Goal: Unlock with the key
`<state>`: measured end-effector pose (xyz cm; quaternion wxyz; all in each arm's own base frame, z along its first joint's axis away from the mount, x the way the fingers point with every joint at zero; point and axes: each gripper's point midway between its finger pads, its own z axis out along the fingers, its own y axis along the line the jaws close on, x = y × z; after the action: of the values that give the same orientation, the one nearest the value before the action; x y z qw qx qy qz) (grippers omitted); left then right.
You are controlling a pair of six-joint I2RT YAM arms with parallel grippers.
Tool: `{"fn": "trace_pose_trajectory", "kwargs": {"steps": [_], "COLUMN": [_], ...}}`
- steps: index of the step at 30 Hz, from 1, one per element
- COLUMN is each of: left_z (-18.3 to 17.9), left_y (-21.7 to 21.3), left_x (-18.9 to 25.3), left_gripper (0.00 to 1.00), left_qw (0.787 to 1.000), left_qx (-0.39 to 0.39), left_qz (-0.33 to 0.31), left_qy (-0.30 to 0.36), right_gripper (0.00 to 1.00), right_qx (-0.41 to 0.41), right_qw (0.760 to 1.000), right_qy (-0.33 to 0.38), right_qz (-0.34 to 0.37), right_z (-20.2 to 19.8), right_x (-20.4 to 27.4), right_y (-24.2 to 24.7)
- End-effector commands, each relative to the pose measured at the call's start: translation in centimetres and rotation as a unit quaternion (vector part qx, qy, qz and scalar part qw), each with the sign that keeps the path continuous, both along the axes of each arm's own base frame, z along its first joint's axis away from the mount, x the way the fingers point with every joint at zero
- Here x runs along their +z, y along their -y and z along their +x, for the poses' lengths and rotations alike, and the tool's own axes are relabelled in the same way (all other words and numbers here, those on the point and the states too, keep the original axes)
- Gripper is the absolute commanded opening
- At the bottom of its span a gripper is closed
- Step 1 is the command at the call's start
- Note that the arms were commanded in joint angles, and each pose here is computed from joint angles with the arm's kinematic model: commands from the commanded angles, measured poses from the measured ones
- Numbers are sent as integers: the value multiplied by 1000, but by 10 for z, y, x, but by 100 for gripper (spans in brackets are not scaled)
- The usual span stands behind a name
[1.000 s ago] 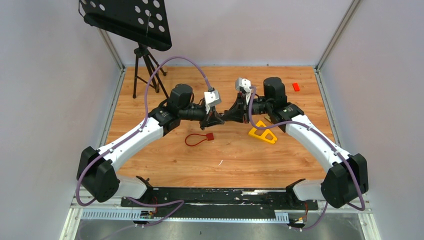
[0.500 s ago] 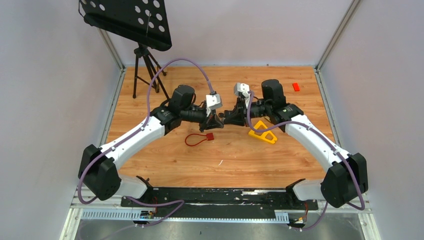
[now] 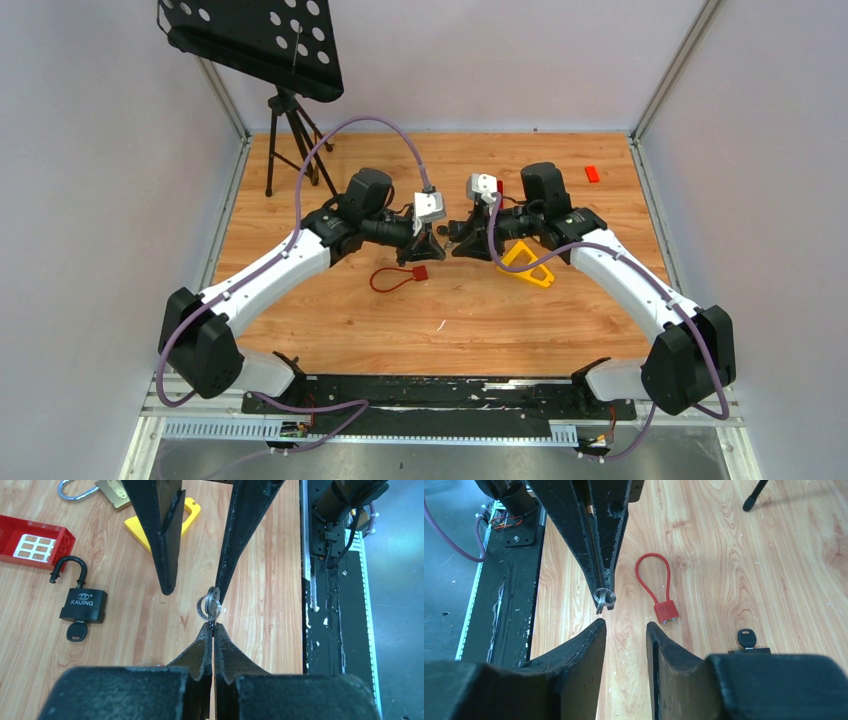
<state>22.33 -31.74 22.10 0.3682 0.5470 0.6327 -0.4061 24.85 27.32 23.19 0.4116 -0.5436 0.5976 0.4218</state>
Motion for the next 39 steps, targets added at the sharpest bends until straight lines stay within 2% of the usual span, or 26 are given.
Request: {"fn": "trace_pose_trajectory", "kwargs": {"steps": [1,9,16,19,20,24,28,30,32,34,39], "left_z": [-4,-1,1,-1,-2,-3,-2,0,5,10,23], "left_y": [4,5,7,10,10,10,7,5,2,0,-5], "left_x": [10,5,2,1,1,0,1,3,7,13,22], "left_gripper": [0,0,0,0,0,0,0,6,21,31,44], "left_qw": [1000,1000,1000,1000,1000,1000,999,999,998,996,991], "left_qx": [-26,-20,-16,-20,-20,-21,-17,-13,-6,3,23], "left_qz": [-7,1,7,10,12,16,17,17,18,18,28], "left_qy": [10,6,6,7,7,8,21,39,64,90,132], "right_gripper": [39,48,46,40,35,2,0,0,0,0,0], "right_qx": [2,26,46,47,46,43,8,-15,-30,-37,-43], "right_qw": [999,998,998,998,998,999,1000,999,999,998,997], "right_qy": [44,45,43,31,26,16,17,12,-6,-32,-63], "right_qz": [7,20,29,26,25,22,20,26,29,29,23], "right_z": [2,-10,-21,-19,-18,-15,-6,0,5,7,14], "right_x": [18,27,33,29,29,26,26,27,27,26,17], "right_y": [0,-4,-9,-14,-15,-17,-16,-16,-18,-21,-26]}}
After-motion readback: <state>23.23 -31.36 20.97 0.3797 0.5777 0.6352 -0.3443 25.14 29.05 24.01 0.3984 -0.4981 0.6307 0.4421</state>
